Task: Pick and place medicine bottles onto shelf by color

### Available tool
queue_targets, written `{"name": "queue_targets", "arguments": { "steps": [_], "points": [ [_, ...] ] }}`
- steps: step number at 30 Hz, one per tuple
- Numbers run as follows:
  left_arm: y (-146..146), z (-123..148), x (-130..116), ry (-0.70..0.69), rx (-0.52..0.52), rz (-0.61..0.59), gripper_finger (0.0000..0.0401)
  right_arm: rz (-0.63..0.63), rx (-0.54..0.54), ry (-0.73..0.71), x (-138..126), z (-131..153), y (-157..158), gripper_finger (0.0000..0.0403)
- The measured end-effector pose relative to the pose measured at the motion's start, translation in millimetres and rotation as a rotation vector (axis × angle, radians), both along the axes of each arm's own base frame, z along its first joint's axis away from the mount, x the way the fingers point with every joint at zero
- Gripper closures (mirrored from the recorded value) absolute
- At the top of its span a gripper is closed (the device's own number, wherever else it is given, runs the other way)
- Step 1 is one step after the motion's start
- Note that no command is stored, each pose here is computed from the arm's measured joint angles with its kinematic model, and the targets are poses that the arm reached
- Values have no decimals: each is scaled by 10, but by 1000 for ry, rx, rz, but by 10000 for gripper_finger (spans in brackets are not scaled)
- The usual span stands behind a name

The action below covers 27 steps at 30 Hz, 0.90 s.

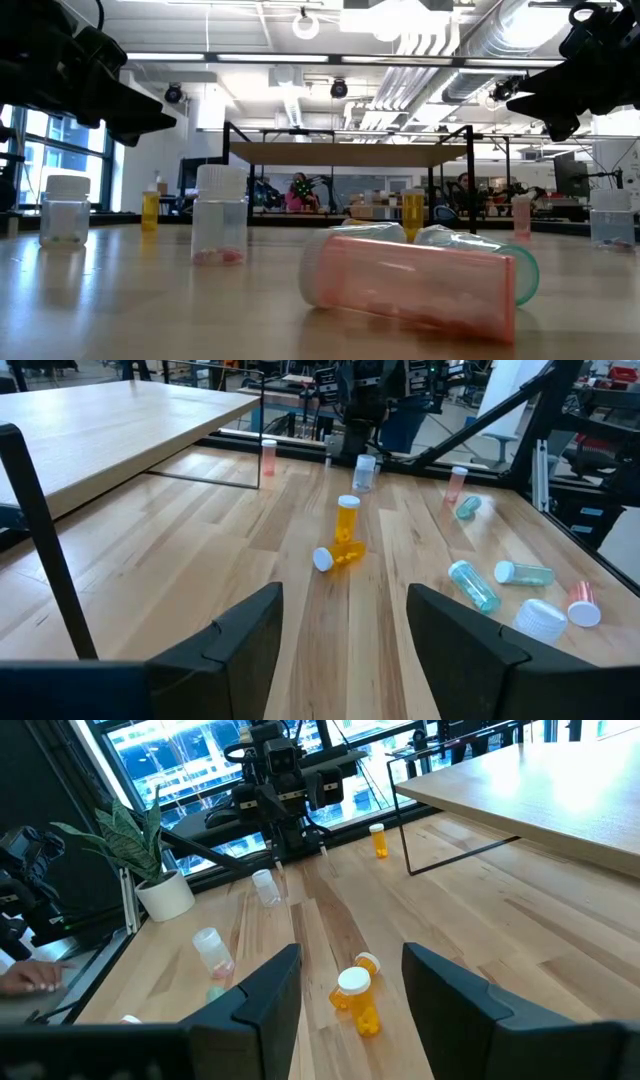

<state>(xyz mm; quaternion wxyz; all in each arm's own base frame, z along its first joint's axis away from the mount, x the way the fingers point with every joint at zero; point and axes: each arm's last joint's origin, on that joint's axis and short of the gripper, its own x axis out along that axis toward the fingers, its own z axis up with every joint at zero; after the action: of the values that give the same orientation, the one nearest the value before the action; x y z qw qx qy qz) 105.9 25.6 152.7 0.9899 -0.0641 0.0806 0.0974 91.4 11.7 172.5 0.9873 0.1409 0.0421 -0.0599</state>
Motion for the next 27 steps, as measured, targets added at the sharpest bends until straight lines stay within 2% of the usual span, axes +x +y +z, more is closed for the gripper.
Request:
{"name": "queue_targets", "arguments": {
  "steps": [9,15,22,27],
  "points": [
    [0,-1,0,0,0,0,197,0,-1,1,0,-1,0,237],
    [0,-1,0,0,0,0,197,7,-60,7,0,-1,0,237],
    [0,0,0,0,0,0,197,0,-2,1,0,-1,0,237],
    [0,-1,0,0,0,0,197,0,0,0,0,0,0,237]
  ]
}}
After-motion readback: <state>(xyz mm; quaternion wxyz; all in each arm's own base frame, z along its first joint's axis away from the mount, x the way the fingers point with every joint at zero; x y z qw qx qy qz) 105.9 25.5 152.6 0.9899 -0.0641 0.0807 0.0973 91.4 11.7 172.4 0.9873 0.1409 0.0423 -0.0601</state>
